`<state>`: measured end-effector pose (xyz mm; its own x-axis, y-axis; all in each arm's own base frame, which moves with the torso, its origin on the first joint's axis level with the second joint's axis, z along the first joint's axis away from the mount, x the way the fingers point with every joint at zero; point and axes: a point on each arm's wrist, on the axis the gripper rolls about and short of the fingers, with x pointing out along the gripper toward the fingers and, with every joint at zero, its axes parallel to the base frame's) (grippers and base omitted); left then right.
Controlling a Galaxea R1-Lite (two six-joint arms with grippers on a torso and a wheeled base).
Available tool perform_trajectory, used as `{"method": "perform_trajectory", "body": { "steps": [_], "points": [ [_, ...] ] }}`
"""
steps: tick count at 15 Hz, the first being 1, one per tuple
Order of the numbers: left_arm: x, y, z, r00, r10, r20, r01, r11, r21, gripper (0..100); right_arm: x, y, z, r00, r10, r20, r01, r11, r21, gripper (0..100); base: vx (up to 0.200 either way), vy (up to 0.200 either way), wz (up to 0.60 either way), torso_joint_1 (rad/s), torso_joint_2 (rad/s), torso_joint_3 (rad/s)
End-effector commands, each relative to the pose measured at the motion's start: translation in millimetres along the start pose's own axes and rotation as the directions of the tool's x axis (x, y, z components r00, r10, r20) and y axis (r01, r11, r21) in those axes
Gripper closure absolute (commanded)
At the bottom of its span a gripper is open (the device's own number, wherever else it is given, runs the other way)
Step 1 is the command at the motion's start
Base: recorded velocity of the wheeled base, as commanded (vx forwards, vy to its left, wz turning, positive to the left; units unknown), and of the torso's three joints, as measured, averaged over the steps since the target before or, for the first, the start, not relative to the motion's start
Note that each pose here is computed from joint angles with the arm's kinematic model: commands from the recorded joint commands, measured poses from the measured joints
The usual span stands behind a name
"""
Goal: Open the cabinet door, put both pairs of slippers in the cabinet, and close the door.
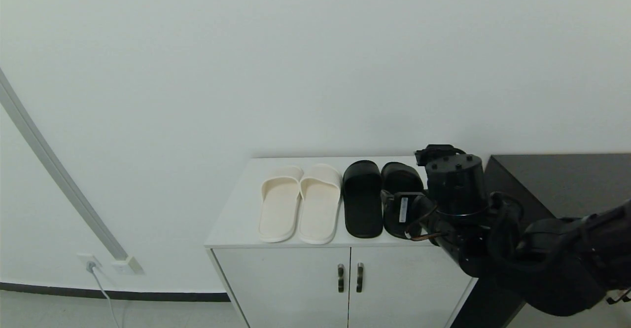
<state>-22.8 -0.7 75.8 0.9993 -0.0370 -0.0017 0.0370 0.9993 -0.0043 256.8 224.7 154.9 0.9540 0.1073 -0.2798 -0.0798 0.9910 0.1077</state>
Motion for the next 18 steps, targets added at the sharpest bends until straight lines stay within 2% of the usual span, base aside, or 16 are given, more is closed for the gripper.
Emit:
{"method": "perform_trajectory", "body": {
  "steps": [1, 4, 8, 18],
  "points": [
    [0, 0.0, 0.0, 1.0, 0.0, 0.0, 0.0, 1.0, 0.0, 100, 27, 13, -12, 0.999, -0.033, -0.001, 0.033, 0.999, -0.011, 0, 0.0, 0.0, 0.0, 0.0, 0.0, 0.0],
    [0, 0.0, 0.0, 1.0, 0.0, 0.0, 0.0, 1.0, 0.0, 100, 57, 20, -17, 0.998, -0.065, 0.01, 0.065, 0.998, -0.016, 0, 0.0, 0.0, 0.0, 0.0, 0.0, 0.0],
    [0, 0.0, 0.0, 1.0, 0.0, 0.0, 0.0, 1.0, 0.0, 100, 95, 17, -25, 0.993, -0.119, 0.014, 0.12, 0.992, -0.035, 0, 0.0, 0.0, 0.0, 0.0, 0.0, 0.0],
    [0, 0.0, 0.0, 1.0, 0.0, 0.0, 0.0, 1.0, 0.0, 100, 156, 24, -29, 0.985, -0.144, 0.098, 0.149, 0.988, -0.04, 0, 0.0, 0.0, 0.0, 0.0, 0.0, 0.0]
  ]
}}
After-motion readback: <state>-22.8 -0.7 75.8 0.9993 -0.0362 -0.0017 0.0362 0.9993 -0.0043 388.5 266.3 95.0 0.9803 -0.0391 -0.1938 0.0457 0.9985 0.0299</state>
